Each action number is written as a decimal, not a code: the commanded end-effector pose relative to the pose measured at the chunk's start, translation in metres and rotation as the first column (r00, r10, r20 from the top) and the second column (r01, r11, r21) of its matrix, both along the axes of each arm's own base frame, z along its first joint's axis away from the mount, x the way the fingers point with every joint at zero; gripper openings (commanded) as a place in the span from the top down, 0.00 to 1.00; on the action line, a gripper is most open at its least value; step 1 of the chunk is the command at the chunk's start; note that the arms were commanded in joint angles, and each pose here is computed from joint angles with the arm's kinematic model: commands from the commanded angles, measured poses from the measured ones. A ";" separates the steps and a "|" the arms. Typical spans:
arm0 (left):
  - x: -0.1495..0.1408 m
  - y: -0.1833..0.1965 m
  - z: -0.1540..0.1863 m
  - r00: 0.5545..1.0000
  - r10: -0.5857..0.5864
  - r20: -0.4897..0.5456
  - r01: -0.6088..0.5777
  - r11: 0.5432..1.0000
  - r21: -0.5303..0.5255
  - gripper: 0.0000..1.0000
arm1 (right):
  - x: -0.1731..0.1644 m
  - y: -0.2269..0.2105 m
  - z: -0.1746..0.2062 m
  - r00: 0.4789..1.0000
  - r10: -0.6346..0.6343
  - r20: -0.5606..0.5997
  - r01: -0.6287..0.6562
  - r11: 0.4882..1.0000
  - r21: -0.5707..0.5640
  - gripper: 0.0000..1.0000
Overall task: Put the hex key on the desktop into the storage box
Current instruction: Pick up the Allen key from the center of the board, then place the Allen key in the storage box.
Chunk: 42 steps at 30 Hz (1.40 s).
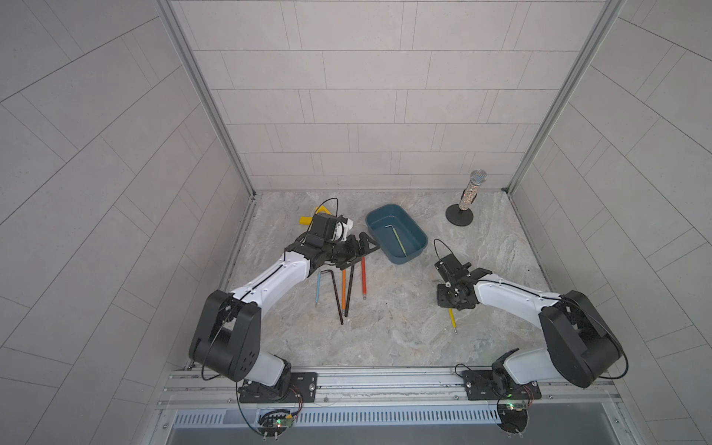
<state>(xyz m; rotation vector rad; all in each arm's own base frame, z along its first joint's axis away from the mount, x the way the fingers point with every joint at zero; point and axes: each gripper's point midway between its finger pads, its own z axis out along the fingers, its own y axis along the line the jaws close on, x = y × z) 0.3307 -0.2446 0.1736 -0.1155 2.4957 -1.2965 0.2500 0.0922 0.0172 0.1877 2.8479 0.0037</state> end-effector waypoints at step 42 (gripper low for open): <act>0.020 -0.041 0.056 0.993 -0.083 0.080 0.089 0.994 -0.070 0.01 | 0.049 0.022 0.176 0.930 0.043 0.365 -0.085 0.992 0.098 1.00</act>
